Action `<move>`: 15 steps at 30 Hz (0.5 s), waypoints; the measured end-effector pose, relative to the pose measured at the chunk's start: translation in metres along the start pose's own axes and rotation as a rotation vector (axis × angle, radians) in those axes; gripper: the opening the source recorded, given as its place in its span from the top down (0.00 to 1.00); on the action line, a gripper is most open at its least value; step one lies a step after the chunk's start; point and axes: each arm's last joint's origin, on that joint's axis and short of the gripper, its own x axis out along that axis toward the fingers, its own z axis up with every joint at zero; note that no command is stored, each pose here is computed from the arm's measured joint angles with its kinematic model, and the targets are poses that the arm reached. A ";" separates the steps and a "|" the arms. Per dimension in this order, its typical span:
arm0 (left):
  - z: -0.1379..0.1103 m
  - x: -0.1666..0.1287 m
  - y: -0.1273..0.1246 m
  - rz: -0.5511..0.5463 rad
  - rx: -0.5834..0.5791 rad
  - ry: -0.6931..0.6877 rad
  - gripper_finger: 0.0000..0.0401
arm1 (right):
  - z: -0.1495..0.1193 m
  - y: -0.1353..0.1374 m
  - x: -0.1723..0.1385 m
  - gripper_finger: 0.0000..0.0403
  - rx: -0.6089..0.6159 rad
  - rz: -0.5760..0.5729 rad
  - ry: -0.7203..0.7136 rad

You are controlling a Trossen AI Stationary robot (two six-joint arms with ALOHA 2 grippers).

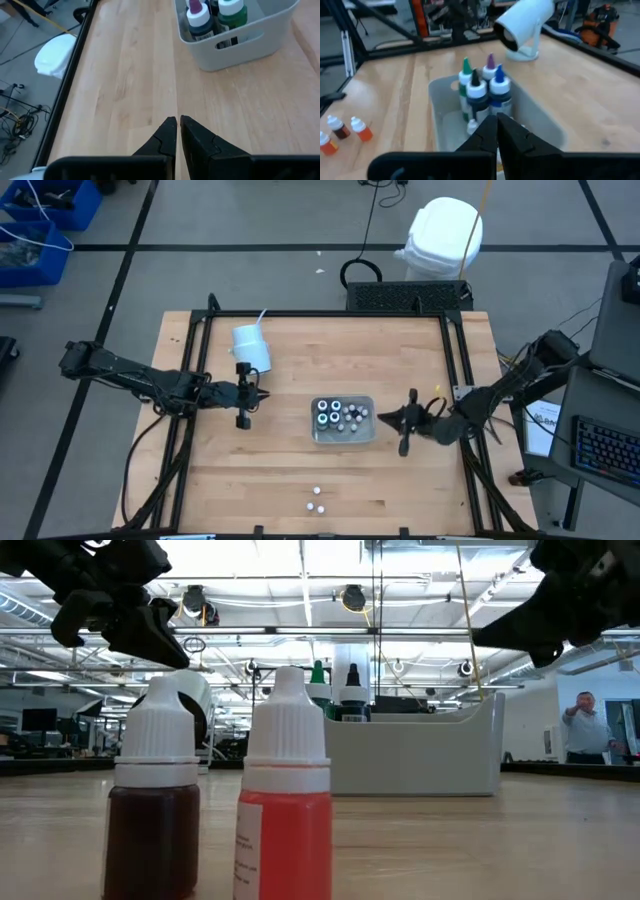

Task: Pick & Place food coloring
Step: Put the small red food coloring bottle into the bin

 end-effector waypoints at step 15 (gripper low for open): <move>0.002 0.000 0.000 0.006 0.021 -0.019 0.92 | -0.007 -0.057 -0.044 1.00 0.168 0.024 -0.237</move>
